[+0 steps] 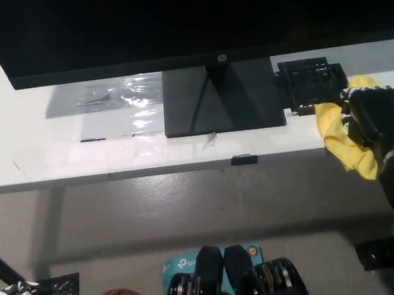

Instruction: The robot uses its right hand to pick up the cloth kept in the middle of the desk and use it to wipe the monitor in the middle of the desk by swiping its screen twice

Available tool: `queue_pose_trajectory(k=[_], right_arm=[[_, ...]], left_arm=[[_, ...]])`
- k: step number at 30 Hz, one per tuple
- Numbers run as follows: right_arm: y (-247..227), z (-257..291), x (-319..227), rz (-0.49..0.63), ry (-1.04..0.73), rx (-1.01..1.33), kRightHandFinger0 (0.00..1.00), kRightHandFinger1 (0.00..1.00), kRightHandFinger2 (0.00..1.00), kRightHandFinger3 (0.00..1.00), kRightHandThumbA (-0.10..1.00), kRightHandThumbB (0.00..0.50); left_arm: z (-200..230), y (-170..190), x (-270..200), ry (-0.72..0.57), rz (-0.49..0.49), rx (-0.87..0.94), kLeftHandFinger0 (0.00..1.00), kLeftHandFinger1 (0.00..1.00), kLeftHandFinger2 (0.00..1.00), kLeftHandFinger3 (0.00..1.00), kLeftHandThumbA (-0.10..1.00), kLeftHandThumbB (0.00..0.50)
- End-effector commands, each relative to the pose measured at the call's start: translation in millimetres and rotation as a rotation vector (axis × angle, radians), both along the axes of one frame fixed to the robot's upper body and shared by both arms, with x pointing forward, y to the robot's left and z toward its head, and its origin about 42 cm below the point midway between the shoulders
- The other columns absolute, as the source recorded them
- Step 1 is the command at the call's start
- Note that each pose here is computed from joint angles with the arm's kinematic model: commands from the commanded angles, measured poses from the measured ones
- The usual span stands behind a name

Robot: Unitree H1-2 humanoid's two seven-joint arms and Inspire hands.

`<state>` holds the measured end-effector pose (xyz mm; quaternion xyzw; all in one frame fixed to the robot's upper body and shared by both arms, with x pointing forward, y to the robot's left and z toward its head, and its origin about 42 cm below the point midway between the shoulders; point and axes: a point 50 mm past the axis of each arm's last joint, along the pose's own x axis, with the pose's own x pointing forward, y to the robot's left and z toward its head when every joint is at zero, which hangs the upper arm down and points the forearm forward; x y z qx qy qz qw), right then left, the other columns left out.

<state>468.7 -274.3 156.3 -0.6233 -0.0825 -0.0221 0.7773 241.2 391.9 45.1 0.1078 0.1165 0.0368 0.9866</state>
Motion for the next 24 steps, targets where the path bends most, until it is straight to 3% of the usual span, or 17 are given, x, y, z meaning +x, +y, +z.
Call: queue_pose_trajectory(k=[1,2,3,5,12,14,15,16,19,21,22,23,24], right_arm=[[-2,-5,-13,0.017,-0.25,0.464,0.0,0.0,0.4,0.32,-0.1,0.0],[-2,-3,-12,0.012,-0.265,0.498,0.0,0.0,0.39,0.31,-0.1,0.004],[-1,0,-11,0.009,-0.288,0.528,0.0,0.03,0.46,0.36,-0.1,0.039],[6,18,-7,-0.03,-0.339,0.681,0.0,0.0,0.4,0.33,-0.1,0.069],[30,56,0,-0.033,-0.408,0.935,0.0,0.01,0.38,0.29,-0.1,0.058],[41,72,2,-0.011,-0.426,1.043,0.0,0.0,0.28,0.24,-0.1,0.105],[44,77,4,-0.002,-0.436,1.065,0.0,0.0,0.27,0.21,-0.1,0.128],[49,85,6,0.012,-0.451,1.097,0.0,0.03,0.32,0.24,-0.1,0.158],[57,98,13,0.029,-0.479,1.168,0.0,0.0,0.29,0.19,-0.1,0.242],[63,114,19,0.027,-0.504,1.259,0.0,0.0,0.32,0.21,-0.1,0.231],[66,121,21,0.035,-0.505,1.344,0.0,0.0,0.29,0.18,-0.1,0.229],[68,129,23,0.017,-0.519,1.367,0.0,0.0,0.15,0.09,-0.1,0.271],[68,137,24,0.023,-0.522,1.403,0.0,0.0,0.06,0.06,-0.1,0.266]], left_arm=[[13,10,-6,-0.049,-0.06,0.091,0.69,0.68,0.09,0.0,0.67,0.5],[13,10,-6,-0.048,-0.061,0.095,0.69,0.68,0.09,0.0,0.67,0.5],[13,10,-6,-0.05,-0.062,0.098,0.68,0.68,0.09,0.0,0.67,0.5],[13,10,-6,-0.045,-0.054,0.092,0.68,0.67,0.08,0.0,0.67,0.5],[13,10,-12,-0.038,-0.053,0.093,0.69,0.68,0.08,0.0,0.64,0.5],[13,10,-14,-0.031,-0.055,0.099,0.7,0.69,0.09,0.0,0.64,0.5],[13,9,-15,-0.026,-0.052,0.099,0.7,0.7,0.09,0.0,0.64,0.5],[12,10,-15,-0.021,-0.05,0.099,0.7,0.7,0.09,0.0,0.64,0.5],[13,10,-16,-0.025,-0.053,0.099,0.7,0.69,0.08,0.0,0.64,0.5],[12,9,-17,-0.022,-0.051,0.099,0.7,0.69,0.08,0.0,0.64,0.5],[12,9,-17,-0.021,-0.05,0.106,0.69,0.69,0.08,0.0,0.64,0.5],[12,9,-17,-0.02,-0.055,0.115,0.69,0.69,0.08,0.0,0.65,0.5],[12,9,-17,-0.021,-0.056,0.119,0.69,0.69,0.08,0.0,0.66,0.5]])
